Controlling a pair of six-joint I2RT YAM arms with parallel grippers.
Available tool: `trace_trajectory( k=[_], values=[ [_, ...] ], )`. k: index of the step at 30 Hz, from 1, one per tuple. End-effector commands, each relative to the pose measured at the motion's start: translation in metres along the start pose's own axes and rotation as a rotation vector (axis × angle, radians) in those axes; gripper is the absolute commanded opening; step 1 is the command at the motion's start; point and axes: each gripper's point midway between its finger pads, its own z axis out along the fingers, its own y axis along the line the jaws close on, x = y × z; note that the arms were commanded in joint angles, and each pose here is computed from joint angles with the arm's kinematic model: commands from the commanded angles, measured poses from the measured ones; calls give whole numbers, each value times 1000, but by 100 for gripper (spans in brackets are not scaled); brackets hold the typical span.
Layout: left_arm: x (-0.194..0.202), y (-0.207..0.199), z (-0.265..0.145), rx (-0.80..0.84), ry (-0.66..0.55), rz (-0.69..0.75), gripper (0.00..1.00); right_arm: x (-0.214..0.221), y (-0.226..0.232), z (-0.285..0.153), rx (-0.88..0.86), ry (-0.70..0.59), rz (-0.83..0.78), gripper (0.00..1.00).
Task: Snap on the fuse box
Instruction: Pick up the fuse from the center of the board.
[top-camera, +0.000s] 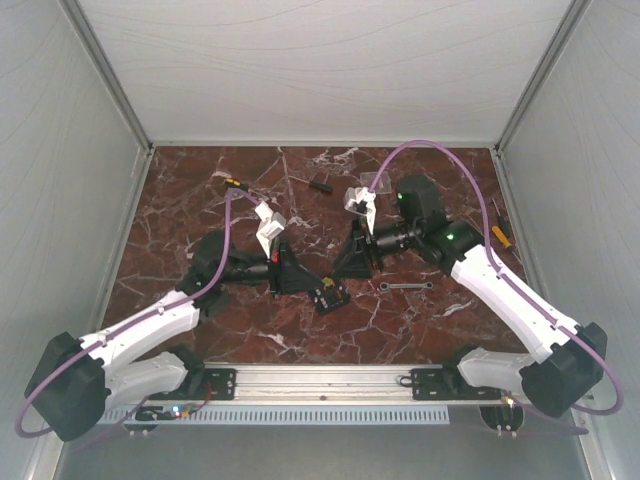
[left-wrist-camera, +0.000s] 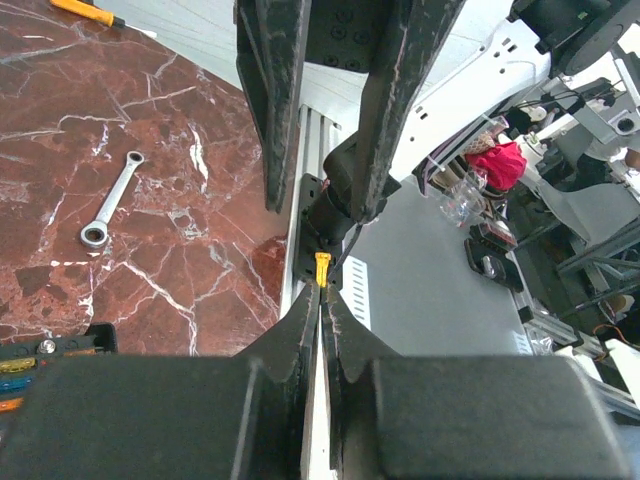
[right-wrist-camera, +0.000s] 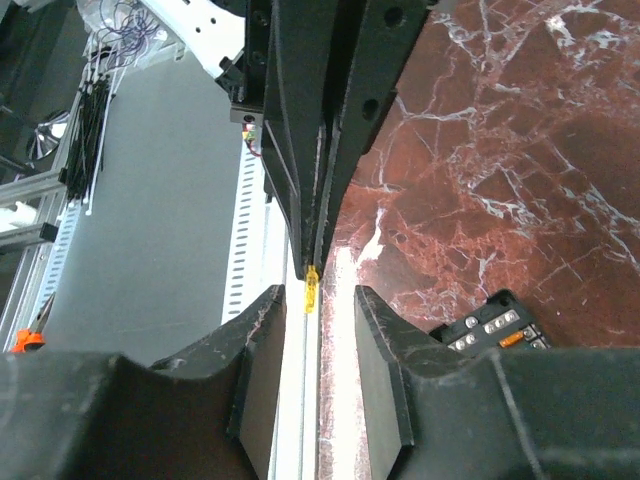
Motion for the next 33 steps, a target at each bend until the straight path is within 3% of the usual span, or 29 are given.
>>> trace_trajectory(
  k=[1,7,24,28,33],
  values=[
    [-25,-17,3,65,-43,80,0,-6,12,5,-57,15,-48,30],
    [-27,-16,4,59,-50,72,0,-2,14,11,-72,35,-38,26],
    [-28,-15,4,53,-59,60,0,2,12,16,-63,51,-28,1],
    [-26,-12,4,41,-58,42,0,4,8,16,-35,59,-26,0],
    [-16,10,1,-73,-75,-27,18,13,-13,11,118,104,9,0]
  ],
)
